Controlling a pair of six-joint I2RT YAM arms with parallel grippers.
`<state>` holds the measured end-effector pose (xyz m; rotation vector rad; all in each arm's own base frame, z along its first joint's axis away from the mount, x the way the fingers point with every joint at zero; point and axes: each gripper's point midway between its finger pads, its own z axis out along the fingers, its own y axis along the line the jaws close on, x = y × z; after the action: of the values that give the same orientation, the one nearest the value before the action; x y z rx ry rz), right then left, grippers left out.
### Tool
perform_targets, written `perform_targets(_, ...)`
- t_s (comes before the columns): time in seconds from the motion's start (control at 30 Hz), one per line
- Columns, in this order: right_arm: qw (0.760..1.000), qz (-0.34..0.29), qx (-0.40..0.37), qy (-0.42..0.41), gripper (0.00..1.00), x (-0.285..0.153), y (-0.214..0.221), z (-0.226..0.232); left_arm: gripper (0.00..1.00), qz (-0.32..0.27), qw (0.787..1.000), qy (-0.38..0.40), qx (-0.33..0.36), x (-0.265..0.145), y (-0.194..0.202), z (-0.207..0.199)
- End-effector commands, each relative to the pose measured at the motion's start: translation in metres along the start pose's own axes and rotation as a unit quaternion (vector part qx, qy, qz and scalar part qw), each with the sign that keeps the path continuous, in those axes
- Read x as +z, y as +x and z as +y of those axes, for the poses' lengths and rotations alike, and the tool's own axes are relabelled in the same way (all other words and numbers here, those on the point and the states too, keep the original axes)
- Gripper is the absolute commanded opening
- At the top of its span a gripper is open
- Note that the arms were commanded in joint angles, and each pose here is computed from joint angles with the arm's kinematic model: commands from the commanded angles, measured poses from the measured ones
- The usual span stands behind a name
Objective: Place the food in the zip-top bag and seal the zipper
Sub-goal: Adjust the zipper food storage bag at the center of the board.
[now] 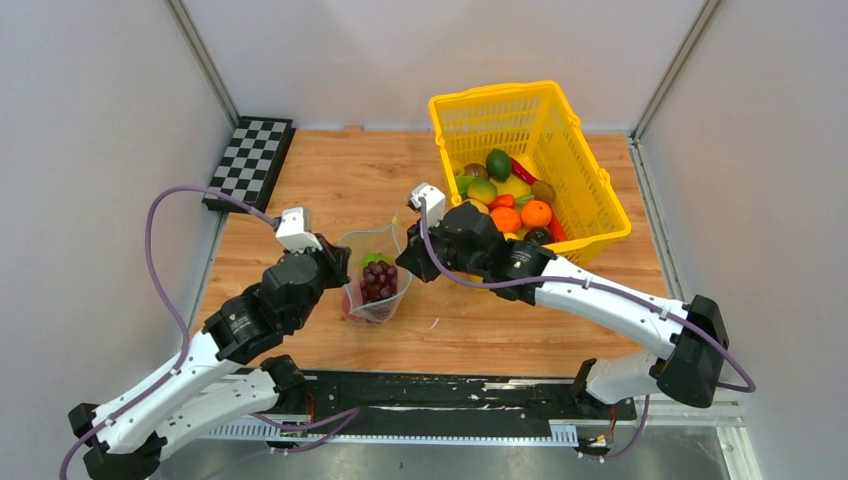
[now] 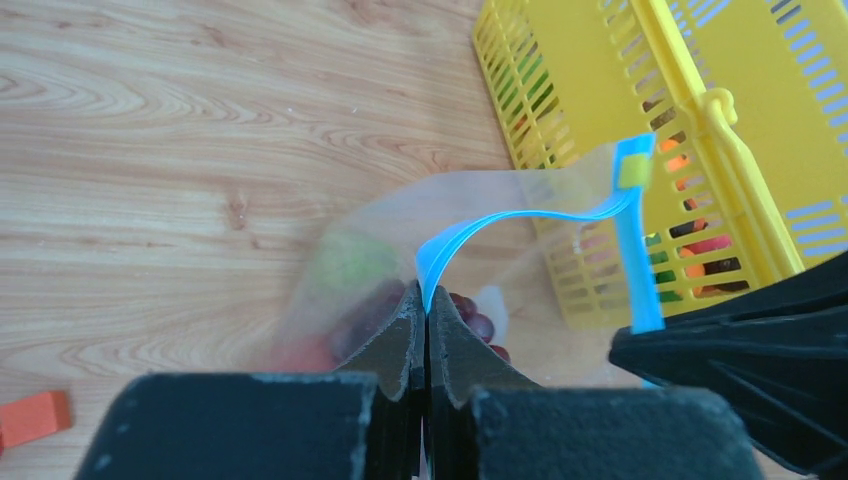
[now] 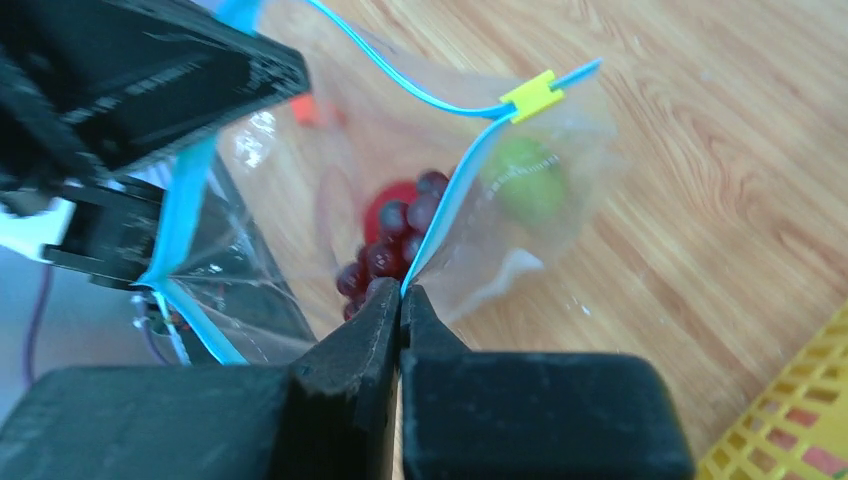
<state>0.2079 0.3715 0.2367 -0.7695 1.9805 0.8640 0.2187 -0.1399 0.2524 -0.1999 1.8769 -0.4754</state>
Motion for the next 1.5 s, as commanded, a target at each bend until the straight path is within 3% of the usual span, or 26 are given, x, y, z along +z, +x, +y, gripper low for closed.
perform_targets(0.0, 0.987, -0.137, -0.033, -0.083, 0.00, -0.034, -0.091, 0.043, 0.00, -0.056, 0.998, -0.005, -0.011, -0.017, -0.041, 0.004)
perform_targets(0.1, 0.988, -0.126, -0.051, -0.076, 0.02, -0.026, -0.097, 0.042, 0.00, -0.069, 0.998, 0.003, -0.011, -0.027, -0.051, 0.005)
perform_targets(0.23, 0.995, -0.078, -0.039, -0.044, 0.02, -0.010, -0.089, 0.030, 0.00, -0.038, 0.999, -0.002, 0.015, -0.024, -0.043, 0.003)
perform_targets(0.4, 0.990, -0.130, -0.013, -0.056, 0.02, -0.010, -0.101, 0.032, 0.00, 0.000, 0.998, -0.028, 0.056, -0.013, -0.028, 0.005)
perform_targets(0.6, 0.999, -0.050, 0.004, -0.015, 0.03, 0.019, -0.069, 0.004, 0.00, 0.006, 0.999, 0.006, 0.046, -0.013, -0.031, -0.012)
perform_targets(0.83, 0.998, -0.047, -0.012, -0.028, 0.08, 0.013, -0.062, 0.006, 0.00, -0.001, 0.999, 0.039, 0.037, -0.020, -0.044, -0.027)
perform_targets(1.1, 0.998, -0.052, 0.043, -0.001, 0.06, 0.009, -0.032, -0.013, 0.00, 0.016, 0.998, 0.011, 0.059, -0.006, -0.025, -0.018)
perform_targets(1.37, 0.998, -0.051, 0.044, 0.019, 0.07, 0.005, -0.027, -0.024, 0.00, 0.022, 0.998, 0.011, 0.065, 0.000, -0.022, -0.021)
perform_targets(1.47, 0.997, -0.063, 0.051, 0.007, 0.19, 0.000, -0.029, -0.020, 0.00, 0.021, 0.998, 0.014, 0.060, 0.000, -0.020, -0.022)
